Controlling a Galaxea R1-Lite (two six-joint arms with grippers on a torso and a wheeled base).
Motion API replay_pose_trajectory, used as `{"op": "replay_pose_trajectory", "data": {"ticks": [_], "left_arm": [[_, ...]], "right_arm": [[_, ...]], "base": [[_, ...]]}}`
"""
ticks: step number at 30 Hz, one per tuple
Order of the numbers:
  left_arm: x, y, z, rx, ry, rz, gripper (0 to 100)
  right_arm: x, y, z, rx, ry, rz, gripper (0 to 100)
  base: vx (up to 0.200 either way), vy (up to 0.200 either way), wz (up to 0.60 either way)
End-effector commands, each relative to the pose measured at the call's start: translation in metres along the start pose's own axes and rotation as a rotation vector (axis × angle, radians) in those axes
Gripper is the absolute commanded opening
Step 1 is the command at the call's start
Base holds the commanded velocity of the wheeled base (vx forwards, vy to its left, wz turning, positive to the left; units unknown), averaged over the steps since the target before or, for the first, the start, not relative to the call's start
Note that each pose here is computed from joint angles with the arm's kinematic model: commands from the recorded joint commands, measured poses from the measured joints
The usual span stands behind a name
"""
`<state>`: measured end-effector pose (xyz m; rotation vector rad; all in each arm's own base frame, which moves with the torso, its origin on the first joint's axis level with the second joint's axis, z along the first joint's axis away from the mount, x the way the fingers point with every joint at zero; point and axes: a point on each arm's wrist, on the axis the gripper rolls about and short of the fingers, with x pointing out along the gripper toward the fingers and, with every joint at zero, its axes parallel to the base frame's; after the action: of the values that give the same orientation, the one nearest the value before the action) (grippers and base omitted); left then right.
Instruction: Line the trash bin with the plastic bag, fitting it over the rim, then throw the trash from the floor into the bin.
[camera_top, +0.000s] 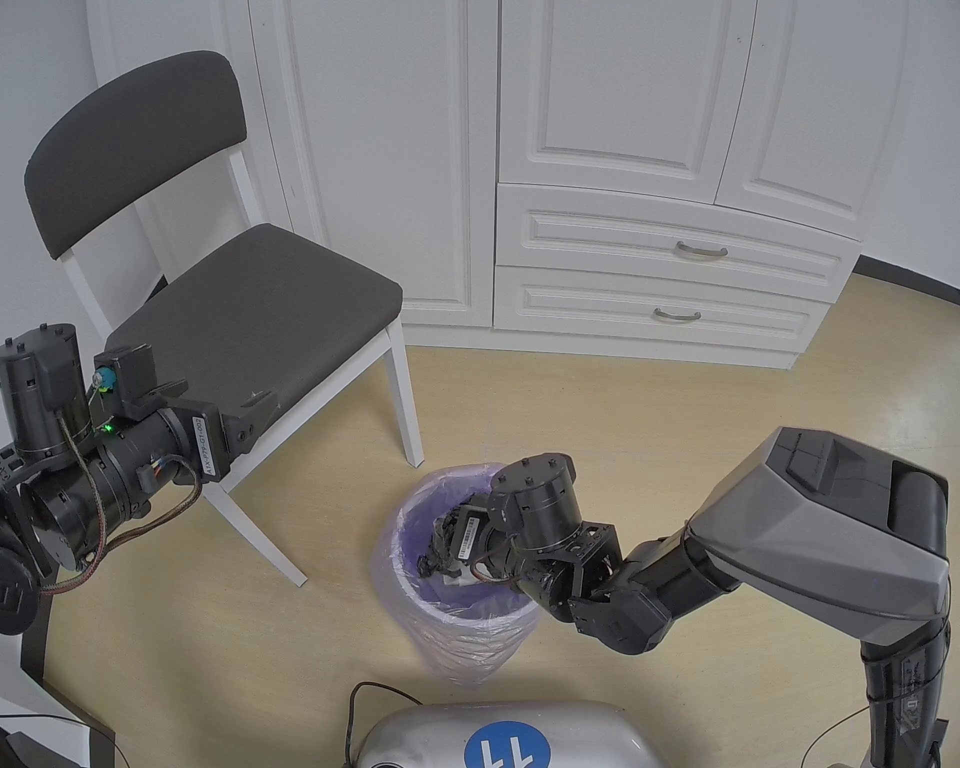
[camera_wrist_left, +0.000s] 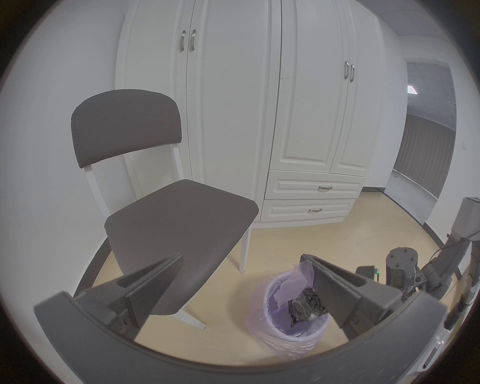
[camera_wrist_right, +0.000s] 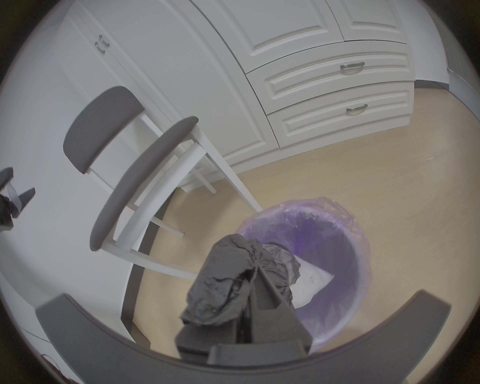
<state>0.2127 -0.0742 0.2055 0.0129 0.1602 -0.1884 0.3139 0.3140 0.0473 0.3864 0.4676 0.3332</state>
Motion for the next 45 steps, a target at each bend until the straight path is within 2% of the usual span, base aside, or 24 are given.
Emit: {"op": "replay_pose_trajectory", "data": {"ticks": [1,19,26,45], "left_arm": [[0.000,0.000,0.000,-0.001,-0.001,0.001,100],[-0.001,0.000,0.001,-0.002,-0.006,0.001,100],[-0.001,0.000,0.001,-0.002,-0.006,0.001,100],[0.000,0.000,0.000,-0.001,-0.003,0.001,100]], "right_arm": [[-0.001,0.001,-0.003,-0.016,0.035,-0.018,0],[0.042,-0.026,-0.034,0.004,0.054,-0.071,0],[0.053,-0.035,-0.040,0.021,0.030,-0.073,0],[0.063,-0.041,-0.051,0.020,0.039,-0.083,0]], "base": [[0.000,0.000,0.00],[0.000,0.000,0.00],[0.000,0.000,0.00],[0.000,0.000,0.00]]}}
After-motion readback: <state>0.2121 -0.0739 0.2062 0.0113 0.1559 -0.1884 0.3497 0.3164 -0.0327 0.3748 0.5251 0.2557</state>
